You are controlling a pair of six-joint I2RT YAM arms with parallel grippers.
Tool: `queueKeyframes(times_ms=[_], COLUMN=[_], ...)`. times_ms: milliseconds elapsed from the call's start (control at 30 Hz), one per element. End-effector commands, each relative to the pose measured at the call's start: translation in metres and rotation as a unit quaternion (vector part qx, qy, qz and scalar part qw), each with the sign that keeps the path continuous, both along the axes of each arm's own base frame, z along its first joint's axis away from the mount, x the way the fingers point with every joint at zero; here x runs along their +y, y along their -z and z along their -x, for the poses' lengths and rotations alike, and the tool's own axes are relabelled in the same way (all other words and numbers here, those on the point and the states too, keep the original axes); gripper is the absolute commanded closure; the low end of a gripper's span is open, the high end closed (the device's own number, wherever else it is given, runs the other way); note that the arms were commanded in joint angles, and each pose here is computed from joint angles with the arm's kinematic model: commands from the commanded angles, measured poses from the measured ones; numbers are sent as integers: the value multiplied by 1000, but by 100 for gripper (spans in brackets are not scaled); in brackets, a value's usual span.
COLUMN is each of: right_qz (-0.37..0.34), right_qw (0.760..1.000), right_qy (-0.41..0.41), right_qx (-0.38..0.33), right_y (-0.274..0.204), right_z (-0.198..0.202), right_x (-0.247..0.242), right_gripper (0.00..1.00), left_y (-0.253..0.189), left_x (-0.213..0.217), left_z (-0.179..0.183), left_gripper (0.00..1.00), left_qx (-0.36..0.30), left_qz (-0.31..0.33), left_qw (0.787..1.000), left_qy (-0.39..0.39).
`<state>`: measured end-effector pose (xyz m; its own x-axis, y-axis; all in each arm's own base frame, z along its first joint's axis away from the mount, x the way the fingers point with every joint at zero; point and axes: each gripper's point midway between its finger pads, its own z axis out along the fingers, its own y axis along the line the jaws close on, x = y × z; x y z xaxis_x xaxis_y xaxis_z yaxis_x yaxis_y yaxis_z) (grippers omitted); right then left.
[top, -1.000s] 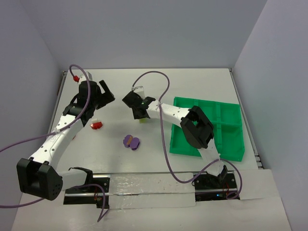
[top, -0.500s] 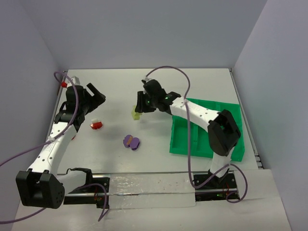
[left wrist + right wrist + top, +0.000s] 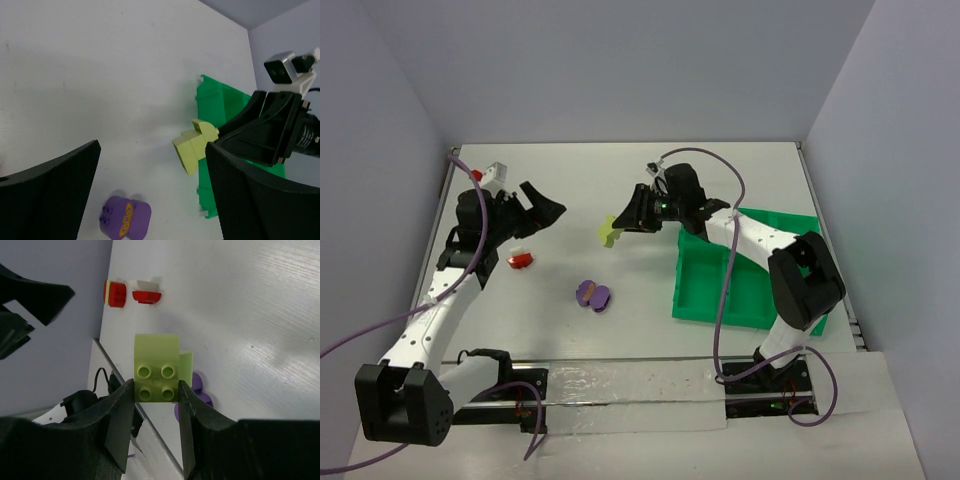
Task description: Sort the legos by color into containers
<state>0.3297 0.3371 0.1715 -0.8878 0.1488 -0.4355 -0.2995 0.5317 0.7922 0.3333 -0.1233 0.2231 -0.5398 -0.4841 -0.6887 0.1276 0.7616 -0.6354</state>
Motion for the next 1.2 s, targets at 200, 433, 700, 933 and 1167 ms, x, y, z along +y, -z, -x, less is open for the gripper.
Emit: queueKeyframes(times_ms=[200, 433, 700, 933, 1167], right_qz=[-59, -75, -51, -19, -23], right_qw=[997, 995, 997, 999, 999], right_qy=[-33, -48, -36, -18, -21], right_qx=[-32, -44, -35, -28, -20], right_y=[-43, -63, -65, -61, -60], right_z=[10, 16, 14, 5, 8], right_x=[4, -5, -13, -18, -18], right_gripper=[100, 100, 100, 100, 100], left_y=[2, -8, -7, -28, -42], left_x=[-65, -77, -72, -71, -84], left_z=[22, 34, 20, 24, 37], left_gripper=[7, 7, 8, 4, 7], left_qx=[-39, -79, -104, -160, -243], left_qz=[144, 199, 73, -34, -108], left_qw=[982, 962, 978, 973, 946], left_qy=[115, 169, 164, 166, 186])
